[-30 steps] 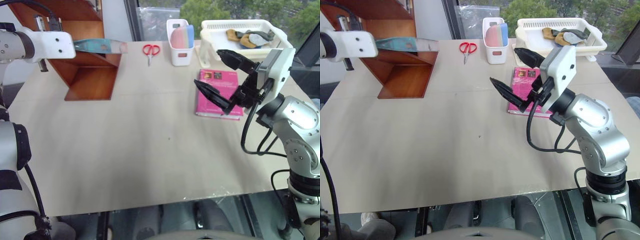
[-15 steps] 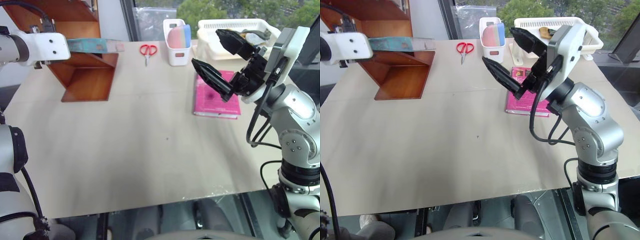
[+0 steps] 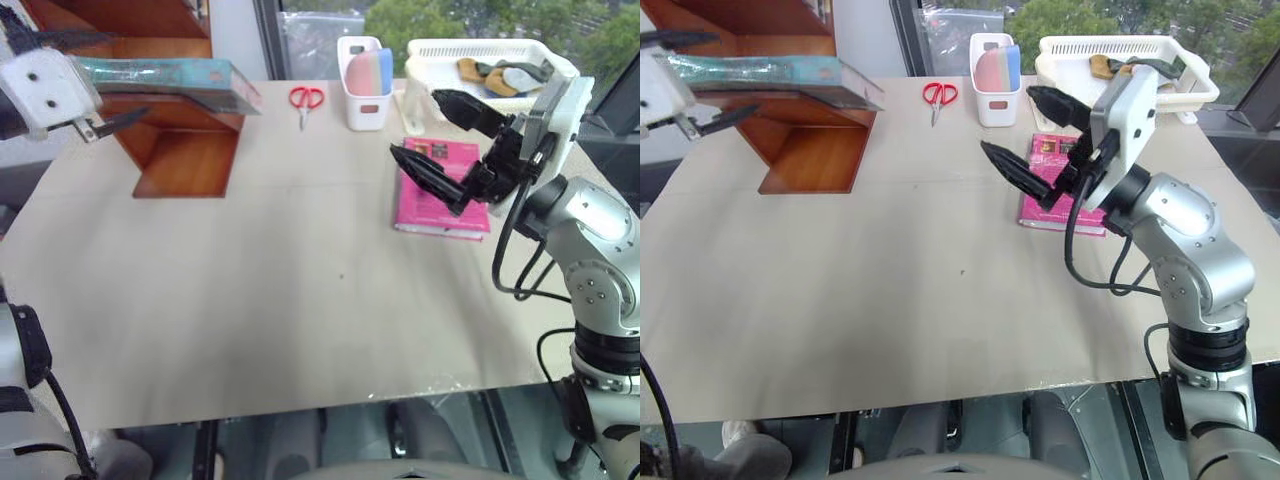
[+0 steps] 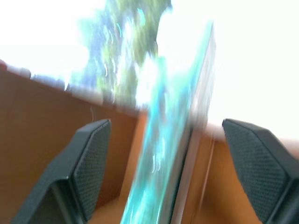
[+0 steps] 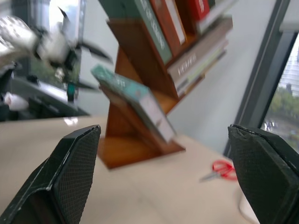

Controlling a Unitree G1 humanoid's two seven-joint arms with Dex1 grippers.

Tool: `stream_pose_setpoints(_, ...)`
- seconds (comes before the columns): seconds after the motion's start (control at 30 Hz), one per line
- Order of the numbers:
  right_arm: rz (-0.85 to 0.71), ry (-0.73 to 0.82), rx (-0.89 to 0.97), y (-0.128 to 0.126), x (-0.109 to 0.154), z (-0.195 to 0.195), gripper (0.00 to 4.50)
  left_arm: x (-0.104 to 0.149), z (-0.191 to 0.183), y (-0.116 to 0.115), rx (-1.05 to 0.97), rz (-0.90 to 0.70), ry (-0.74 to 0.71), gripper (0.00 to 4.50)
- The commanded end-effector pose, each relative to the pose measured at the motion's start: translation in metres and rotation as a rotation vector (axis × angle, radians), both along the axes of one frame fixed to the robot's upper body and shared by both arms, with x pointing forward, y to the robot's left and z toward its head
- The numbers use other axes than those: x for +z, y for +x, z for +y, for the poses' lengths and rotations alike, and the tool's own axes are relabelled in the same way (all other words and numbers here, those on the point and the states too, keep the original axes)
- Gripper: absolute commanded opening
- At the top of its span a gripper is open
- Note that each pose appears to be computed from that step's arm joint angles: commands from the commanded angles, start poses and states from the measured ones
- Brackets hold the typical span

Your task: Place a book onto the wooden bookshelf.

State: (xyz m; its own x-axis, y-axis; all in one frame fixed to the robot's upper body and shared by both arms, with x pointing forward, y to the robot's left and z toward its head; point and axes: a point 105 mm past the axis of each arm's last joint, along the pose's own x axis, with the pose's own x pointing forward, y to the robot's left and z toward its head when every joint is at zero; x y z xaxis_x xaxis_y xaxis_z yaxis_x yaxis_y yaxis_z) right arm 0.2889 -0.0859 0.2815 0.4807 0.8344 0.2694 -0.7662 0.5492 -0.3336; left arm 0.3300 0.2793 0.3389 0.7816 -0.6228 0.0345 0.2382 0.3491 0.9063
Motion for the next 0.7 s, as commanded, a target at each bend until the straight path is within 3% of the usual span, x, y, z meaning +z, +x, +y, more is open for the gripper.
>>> stream_pose_setpoints(0.03, 0.000, -0.043, -0.019, -0.004, -0.005, -0.006, 4.50, -0.004, -0.069, -0.029, -0.276, 0.126, -0.331, 4.11)
stream_pose_setpoints(0.13, 0.077, -0.064, -0.043, -0.005, -0.020, -0.015, 4.50, -0.053, -0.105, -0.040, -0.345, 0.349, -0.509, 4.11)
stream_pose_setpoints(0.17, 0.107, -0.091, -0.048, -0.008, -0.029, -0.018, 4.50, -0.070, -0.111, -0.046, -0.355, 0.413, -0.529, 4.33)
stream_pose_setpoints(0.3, 0.200, -0.195, -0.131, -0.015, -0.062, -0.038, 4.50, -0.115, -0.111, -0.044, -0.252, 0.549, -0.641, 4.33)
stream_pose_setpoints(0.43, 0.260, -0.287, -0.226, -0.022, -0.088, -0.060, 4.50, -0.146, -0.101, -0.041, -0.148, 0.578, -0.669, 4.33)
stream_pose_setpoints(0.53, 0.362, -0.347, -0.380, -0.035, -0.112, -0.103, 4.50, -0.169, -0.074, -0.045, -0.057, 0.637, -0.687, 4.33)
stream_pose_setpoints(0.7, 0.382, -0.381, -0.449, -0.046, -0.116, -0.126, 4.50, -0.178, -0.053, -0.050, -0.018, 0.661, -0.653, 4.33)
